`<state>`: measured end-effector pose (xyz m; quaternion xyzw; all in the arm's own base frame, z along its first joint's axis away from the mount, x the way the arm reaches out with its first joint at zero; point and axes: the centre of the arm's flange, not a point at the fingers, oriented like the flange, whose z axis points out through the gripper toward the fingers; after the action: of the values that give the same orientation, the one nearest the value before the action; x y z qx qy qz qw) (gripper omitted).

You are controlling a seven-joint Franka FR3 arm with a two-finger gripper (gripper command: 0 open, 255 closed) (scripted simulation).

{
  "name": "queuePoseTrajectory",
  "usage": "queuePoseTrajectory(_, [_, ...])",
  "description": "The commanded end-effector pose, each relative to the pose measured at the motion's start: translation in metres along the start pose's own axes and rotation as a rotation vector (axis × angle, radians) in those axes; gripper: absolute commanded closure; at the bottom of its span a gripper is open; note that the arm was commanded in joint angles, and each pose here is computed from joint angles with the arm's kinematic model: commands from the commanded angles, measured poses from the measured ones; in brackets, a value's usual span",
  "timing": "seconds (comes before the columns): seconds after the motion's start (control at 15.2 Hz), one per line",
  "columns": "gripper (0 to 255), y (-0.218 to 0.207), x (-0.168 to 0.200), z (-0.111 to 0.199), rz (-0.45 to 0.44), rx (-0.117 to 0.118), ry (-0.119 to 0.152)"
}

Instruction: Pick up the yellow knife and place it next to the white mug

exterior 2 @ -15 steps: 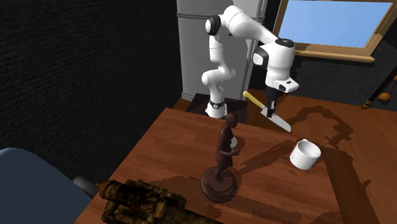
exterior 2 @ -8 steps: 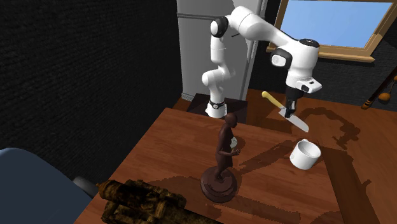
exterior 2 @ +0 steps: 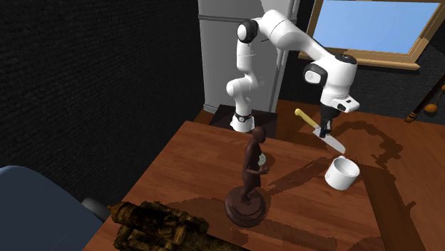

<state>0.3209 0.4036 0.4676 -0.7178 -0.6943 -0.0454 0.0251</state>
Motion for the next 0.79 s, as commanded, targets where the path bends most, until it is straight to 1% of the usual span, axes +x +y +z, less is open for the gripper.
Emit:
queuePoseTrajectory(0.0, [255,0.001,-0.002,0.011,0.0,0.0,0.0])
queuePoseTrajectory(0.73, [255,-0.001,-0.008,0.069,0.0,0.0,0.0])
